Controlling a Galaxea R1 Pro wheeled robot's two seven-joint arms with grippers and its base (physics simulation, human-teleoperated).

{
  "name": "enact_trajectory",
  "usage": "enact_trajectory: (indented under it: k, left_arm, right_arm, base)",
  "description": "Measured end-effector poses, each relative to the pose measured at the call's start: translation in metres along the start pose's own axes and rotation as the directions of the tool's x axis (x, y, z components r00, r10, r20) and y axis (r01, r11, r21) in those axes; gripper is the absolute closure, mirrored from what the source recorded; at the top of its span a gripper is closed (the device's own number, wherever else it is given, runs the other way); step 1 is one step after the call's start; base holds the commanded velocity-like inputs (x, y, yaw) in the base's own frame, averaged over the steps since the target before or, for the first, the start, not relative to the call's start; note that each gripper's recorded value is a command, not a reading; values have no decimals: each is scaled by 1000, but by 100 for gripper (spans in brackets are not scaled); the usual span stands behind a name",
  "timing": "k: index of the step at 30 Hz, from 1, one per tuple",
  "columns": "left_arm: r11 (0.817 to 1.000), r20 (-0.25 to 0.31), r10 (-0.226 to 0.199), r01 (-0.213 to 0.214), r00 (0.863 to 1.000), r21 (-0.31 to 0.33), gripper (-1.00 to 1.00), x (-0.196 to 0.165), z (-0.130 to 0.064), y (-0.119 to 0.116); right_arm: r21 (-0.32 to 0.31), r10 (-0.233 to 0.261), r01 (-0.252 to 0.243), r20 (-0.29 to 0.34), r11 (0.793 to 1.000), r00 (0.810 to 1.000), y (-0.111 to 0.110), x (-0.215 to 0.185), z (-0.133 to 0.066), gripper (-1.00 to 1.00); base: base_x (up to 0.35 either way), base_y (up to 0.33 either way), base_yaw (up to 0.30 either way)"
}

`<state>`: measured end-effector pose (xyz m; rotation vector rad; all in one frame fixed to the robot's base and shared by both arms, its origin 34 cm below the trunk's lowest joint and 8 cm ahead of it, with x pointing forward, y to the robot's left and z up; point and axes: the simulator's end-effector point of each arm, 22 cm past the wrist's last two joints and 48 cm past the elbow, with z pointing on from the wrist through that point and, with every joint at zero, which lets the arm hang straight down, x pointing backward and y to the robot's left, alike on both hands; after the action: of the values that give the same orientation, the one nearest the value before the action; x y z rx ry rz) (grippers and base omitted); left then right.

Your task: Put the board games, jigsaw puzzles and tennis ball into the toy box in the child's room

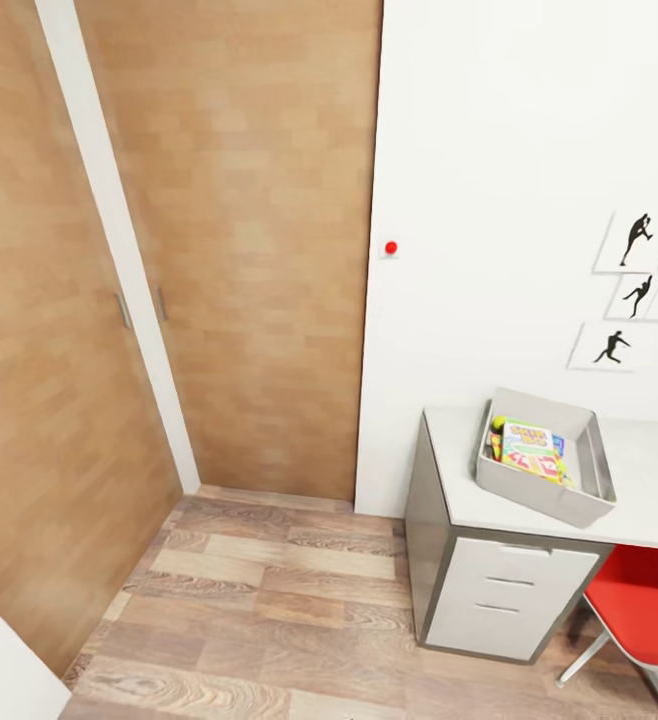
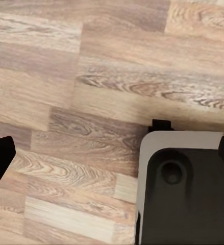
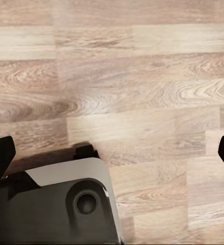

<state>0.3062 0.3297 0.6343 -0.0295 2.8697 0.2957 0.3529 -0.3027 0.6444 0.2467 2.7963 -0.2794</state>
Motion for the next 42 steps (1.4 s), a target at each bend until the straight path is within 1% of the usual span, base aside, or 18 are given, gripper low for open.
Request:
enact_trajectory:
  k: [5,12,18,20,21,26,28,30,33,35,38,42]
  left_arm:
    - [1000,-18,11,-11,1000,2,-100,12,0,-2]
    - [1000,-34,13,-13,999,2,-100,21,-1,-2]
    - [1000,-42,13,-13,999,1,-100,27,-1,-2]
    - [1000,-43,13,-13,999,1,-100,28,-1,-2]
    - [1000,-44,13,-13,999,2,-100,28,-1,-3]
    - [1000,-46,12,-11,999,3,-100,29,-1,-4]
    - [1000,-46,11,-11,999,3,-100,29,-1,-4]
    - [1000,-46,12,-12,999,3,-100,29,-1,-3]
    - [1000,-45,13,-12,999,3,-100,29,-1,-3]
    - [1000,-45,13,-12,999,3,-100,29,-1,-3]
    - [1000,-45,12,-12,999,4,-100,29,-1,-4]
    - [1000,-45,12,-12,999,3,-100,29,-1,-4]
  right_arm:
    - [4,-7,7,-25,1000,1000,-2,13,0,-100]
    - [10,-11,12,-53,1000,999,-6,34,-1,-100]
    - [15,-16,17,-63,1000,998,-10,46,-2,-100]
    - [20,-18,20,-63,1000,998,-14,47,-1,-100]
    - [30,-20,22,-62,999,998,-22,47,0,-100]
    - [55,-26,30,-66,998,998,-42,49,2,-100]
    - [60,-28,32,-74,998,997,-47,56,1,-100]
    - [64,-30,36,-93,997,995,-52,71,-1,-100]
    - [59,-32,39,-119,998,992,-49,91,-5,-100]
    - [47,-32,38,-131,998,991,-42,100,-7,-100]
    - [22,-30,33,-141,999,990,-23,109,-11,-100]
    - [18,-29,32,-143,999,989,-19,111,-12,-100]
  base:
    - [0,0,-130]
    - [0,0,-197]
    - [0,0,-215]
    - [0,0,-101]
    - [0,0,-63]
    - [0,0,-31]
    - [0,0,-11]
    - [0,0,-6]
    - [0,0,-3]
    - [0,0,-1]
    - [0,0,0]
    - [0,0,0]
